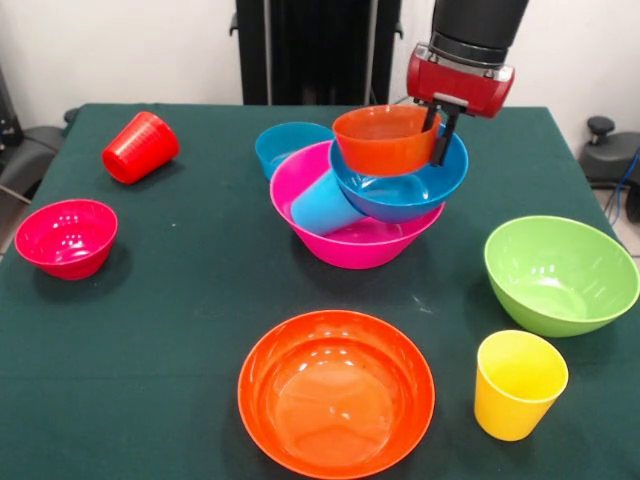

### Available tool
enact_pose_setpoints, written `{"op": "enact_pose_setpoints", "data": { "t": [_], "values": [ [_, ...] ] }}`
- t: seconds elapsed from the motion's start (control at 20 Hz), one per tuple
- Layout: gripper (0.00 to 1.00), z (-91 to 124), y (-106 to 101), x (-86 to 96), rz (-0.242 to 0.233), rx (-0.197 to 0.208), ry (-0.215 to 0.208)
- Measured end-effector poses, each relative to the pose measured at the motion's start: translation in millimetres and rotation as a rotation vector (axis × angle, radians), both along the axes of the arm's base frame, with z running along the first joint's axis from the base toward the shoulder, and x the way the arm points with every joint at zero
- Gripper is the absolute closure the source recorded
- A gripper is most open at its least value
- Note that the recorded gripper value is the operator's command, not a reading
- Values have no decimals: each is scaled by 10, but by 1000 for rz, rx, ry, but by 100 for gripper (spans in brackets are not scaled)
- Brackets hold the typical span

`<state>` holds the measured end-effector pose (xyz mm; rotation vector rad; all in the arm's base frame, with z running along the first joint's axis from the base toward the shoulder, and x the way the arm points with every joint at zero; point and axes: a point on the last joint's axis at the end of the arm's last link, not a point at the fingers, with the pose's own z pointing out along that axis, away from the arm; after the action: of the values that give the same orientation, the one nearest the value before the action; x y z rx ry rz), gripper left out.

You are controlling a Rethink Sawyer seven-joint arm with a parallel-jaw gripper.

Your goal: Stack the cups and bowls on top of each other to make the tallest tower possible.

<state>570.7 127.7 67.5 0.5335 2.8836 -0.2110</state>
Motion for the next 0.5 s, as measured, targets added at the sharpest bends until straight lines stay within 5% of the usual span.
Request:
{"op": "enact_pose_setpoints", "data": {
  "t": [0.5],
  "values": [
    [0,59,-13,34,-3,3,-11]
  ]
}}
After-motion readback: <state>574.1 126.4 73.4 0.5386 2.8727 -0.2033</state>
